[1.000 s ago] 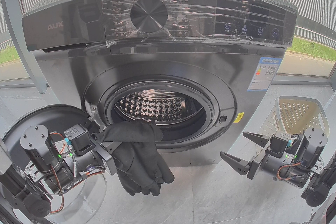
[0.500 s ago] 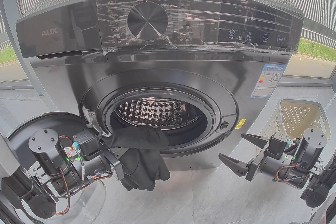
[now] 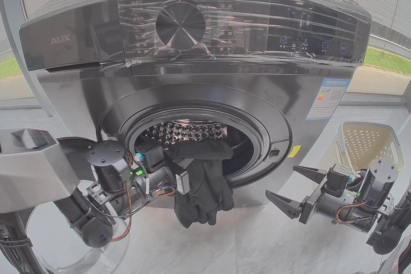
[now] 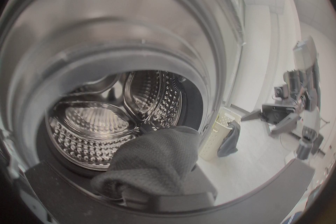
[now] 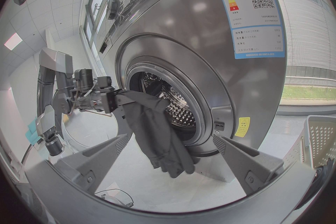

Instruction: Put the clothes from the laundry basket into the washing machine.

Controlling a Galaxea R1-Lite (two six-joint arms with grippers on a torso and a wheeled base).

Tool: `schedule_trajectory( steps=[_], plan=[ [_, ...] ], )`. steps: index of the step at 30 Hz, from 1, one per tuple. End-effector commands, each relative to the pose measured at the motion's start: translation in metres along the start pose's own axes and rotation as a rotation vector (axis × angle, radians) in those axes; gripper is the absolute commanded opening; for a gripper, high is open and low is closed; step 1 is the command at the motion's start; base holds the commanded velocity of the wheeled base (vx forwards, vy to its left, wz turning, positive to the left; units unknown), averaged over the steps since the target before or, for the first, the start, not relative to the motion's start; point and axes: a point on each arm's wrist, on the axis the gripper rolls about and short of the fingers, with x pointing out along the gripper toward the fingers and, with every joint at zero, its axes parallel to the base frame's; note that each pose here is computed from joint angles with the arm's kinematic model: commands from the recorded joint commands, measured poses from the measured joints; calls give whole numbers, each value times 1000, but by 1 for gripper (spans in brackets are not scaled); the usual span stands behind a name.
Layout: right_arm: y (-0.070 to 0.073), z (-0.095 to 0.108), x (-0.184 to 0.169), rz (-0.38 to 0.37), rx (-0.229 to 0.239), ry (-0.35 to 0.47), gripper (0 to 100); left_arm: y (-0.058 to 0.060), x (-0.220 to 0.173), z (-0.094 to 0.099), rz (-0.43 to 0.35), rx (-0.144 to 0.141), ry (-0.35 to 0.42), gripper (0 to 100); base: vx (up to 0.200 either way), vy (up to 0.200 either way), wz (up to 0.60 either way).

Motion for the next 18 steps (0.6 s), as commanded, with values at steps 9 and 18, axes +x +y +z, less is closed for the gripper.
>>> schedule_trajectory(
  steps=[9,18],
  plan=[
    [2,-5,1,15,0,24,100,-4,82,-59,22,-95,6,0,0,0,0],
    [2,-5,0,14,0,25,100,24,128,-71,84,-89,-33,0,0,0,0]
  ],
)
